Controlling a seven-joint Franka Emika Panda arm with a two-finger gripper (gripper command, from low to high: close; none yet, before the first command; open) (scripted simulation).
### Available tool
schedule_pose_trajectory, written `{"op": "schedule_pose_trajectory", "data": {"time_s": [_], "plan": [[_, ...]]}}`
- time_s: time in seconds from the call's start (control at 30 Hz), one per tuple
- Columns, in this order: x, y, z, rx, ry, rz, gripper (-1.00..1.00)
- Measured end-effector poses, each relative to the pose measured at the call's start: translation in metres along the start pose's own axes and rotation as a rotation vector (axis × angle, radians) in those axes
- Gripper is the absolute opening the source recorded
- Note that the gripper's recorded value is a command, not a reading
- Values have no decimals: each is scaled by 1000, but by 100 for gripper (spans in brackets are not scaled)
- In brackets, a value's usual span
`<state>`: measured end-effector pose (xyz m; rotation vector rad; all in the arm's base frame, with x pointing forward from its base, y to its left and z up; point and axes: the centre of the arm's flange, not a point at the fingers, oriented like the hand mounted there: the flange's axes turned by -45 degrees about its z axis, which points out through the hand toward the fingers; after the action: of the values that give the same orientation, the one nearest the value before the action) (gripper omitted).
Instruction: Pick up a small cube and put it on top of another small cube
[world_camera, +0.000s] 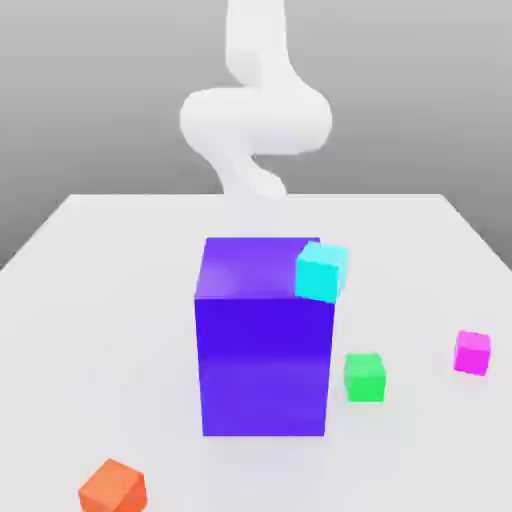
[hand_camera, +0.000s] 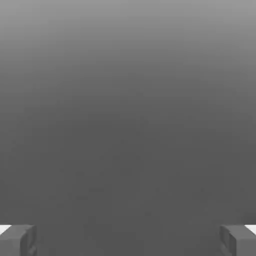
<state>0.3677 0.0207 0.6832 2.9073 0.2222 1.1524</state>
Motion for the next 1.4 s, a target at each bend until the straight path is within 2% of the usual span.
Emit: {"op": "schedule_pose_trajectory", "data": {"time_s": [0.3, 0.63, 1.03, 1.3, 1.4], "plan": [[-27, -92, 116, 194, -126, -552, 0], [-107, -209, 208, 428, -200, -1171, 0], [-260, -328, 263, 743, -204, -1932, 0], [-377, -366, 276, 968, -169, -2424, 0], [-403, -369, 295, 994, -165, -2477, 0]]}}
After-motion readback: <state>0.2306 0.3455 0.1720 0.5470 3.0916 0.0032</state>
